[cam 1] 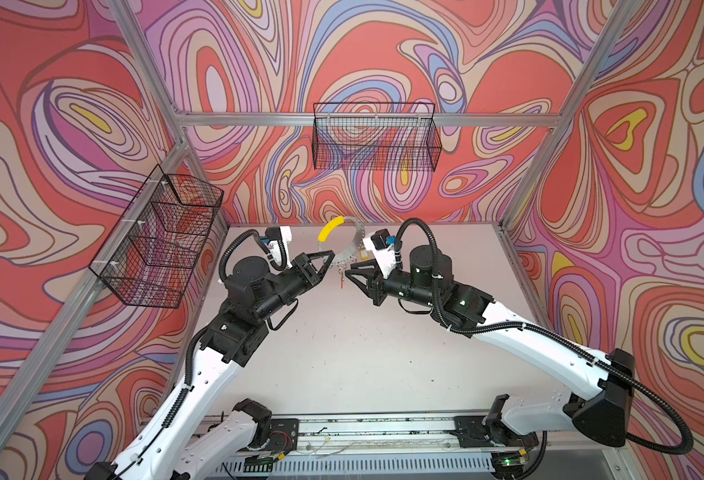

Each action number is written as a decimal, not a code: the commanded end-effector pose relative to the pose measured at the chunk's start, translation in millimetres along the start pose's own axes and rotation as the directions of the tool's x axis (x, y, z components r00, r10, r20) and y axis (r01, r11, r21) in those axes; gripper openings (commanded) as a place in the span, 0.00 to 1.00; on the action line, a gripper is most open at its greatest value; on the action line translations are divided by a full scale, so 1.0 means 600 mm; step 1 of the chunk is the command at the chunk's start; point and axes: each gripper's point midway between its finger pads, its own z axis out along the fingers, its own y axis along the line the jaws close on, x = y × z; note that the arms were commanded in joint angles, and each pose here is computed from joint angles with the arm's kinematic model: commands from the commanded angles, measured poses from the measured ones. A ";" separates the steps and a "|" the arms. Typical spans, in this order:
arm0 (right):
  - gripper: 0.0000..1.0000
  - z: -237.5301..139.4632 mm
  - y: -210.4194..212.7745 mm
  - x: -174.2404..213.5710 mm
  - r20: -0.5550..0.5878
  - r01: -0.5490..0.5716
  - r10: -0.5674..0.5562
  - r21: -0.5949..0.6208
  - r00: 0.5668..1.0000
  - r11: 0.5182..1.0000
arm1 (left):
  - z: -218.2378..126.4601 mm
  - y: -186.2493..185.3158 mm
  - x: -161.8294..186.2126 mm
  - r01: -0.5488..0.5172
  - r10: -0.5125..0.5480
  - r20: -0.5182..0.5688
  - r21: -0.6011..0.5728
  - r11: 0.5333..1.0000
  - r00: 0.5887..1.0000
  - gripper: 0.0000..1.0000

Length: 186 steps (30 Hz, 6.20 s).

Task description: Put the keys on the keyring

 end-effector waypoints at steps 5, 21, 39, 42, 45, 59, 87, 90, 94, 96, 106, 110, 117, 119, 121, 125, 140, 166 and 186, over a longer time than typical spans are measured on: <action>0.28 0.009 0.011 -0.034 0.058 0.025 -0.023 -0.029 0.998 0.999 | -0.015 -0.035 -0.013 -0.019 0.018 0.028 0.051 0.999 0.999 0.00; 0.09 0.017 0.019 -0.053 0.099 0.016 -0.010 -0.062 0.995 0.998 | -0.016 -0.028 -0.012 -0.020 0.019 0.028 0.033 0.999 0.999 0.00; 0.06 0.009 0.019 -0.058 0.113 -0.031 0.037 -0.059 0.993 0.998 | -0.008 -0.005 0.002 -0.016 0.016 -0.009 -0.014 1.000 1.000 0.00; 0.00 0.011 0.019 -0.057 0.112 -0.034 0.041 -0.063 0.993 0.997 | -0.008 -0.002 0.003 -0.017 0.017 -0.013 -0.020 1.000 1.000 0.00; 0.00 0.007 0.022 -0.061 0.117 -0.042 0.050 -0.071 0.992 0.997 | -0.009 0.004 0.007 -0.022 0.021 -0.022 -0.035 0.999 1.000 0.00; 0.00 0.009 0.015 -0.018 -0.066 -0.245 0.243 -0.021 0.968 0.969 | 0.010 0.035 0.030 -0.091 0.088 -0.083 -0.041 0.995 0.993 0.08; 0.00 0.030 -0.093 0.107 -0.135 -0.651 0.697 0.270 0.704 0.710 | -0.060 0.075 0.130 -0.055 0.056 -0.365 0.013 0.998 0.929 0.45; 0.00 0.026 -0.106 0.119 -0.128 -0.681 0.737 0.305 0.663 0.666 | -0.055 0.085 0.163 -0.104 0.093 -0.420 -0.005 0.995 0.903 0.45; 0.00 0.017 -0.107 0.125 -0.149 -0.697 0.767 0.337 0.624 0.633 | -0.031 0.109 0.189 -0.174 0.136 -0.455 -0.043 0.984 0.880 0.45; 0.00 0.012 -0.107 0.132 -0.161 -0.701 0.781 0.359 0.604 0.616 | -0.017 0.106 0.196 -0.173 0.141 -0.467 -0.028 0.984 0.873 0.45; 0.00 0.002 -0.099 0.153 -0.196 -0.767 0.855 0.381 0.479 0.517 | 0.036 0.144 0.231 -0.305 0.240 -0.500 -0.052 0.951 0.832 0.45; 0.00 -0.003 -0.084 0.148 -0.216 -0.793 0.869 0.356 0.446 0.495 | 0.054 0.158 0.224 -0.417 0.349 -0.481 -0.038 0.908 0.804 0.47; 0.00 -0.007 -0.063 0.155 -0.255 -0.829 0.882 0.313 0.397 0.464 | 0.070 0.164 0.228 -0.482 0.423 -0.489 0.007 0.876 0.763 0.52; 0.00 -0.011 -0.064 0.155 -0.250 -0.829 0.881 0.310 0.402 0.466 | 0.071 0.167 0.228 -0.481 0.420 -0.489 0.002 0.877 0.764 0.47; 0.00 -0.010 -0.061 0.152 -0.256 -0.833 0.880 0.297 0.401 0.466 | 0.070 0.170 0.229 -0.482 0.416 -0.495 -0.007 0.876 0.763 0.43; 0.00 -0.010 -0.061 0.152 -0.261 -0.835 0.877 0.288 0.403 0.469 | 0.065 0.174 0.230 -0.476 0.402 -0.499 -0.024 0.879 0.768 0.25; 0.00 -0.021 -0.066 0.157 -0.273 -0.831 0.873 0.290 0.404 0.475 | 0.032 0.194 0.232 -0.503 0.379 -0.546 -0.091 0.860 0.747 0.00; 0.00 -0.017 -0.051 0.157 -0.376 -0.776 0.801 0.263 0.465 0.574 | -0.005 0.174 0.219 -0.511 0.373 -0.619 -0.055 0.858 0.691 0.34; 0.00 -0.045 -0.053 0.132 -0.234 -0.856 0.943 0.408 0.237 0.316 | 0.008 0.088 0.199 -0.978 0.954 -0.228 0.031 0.209 0.196 0.32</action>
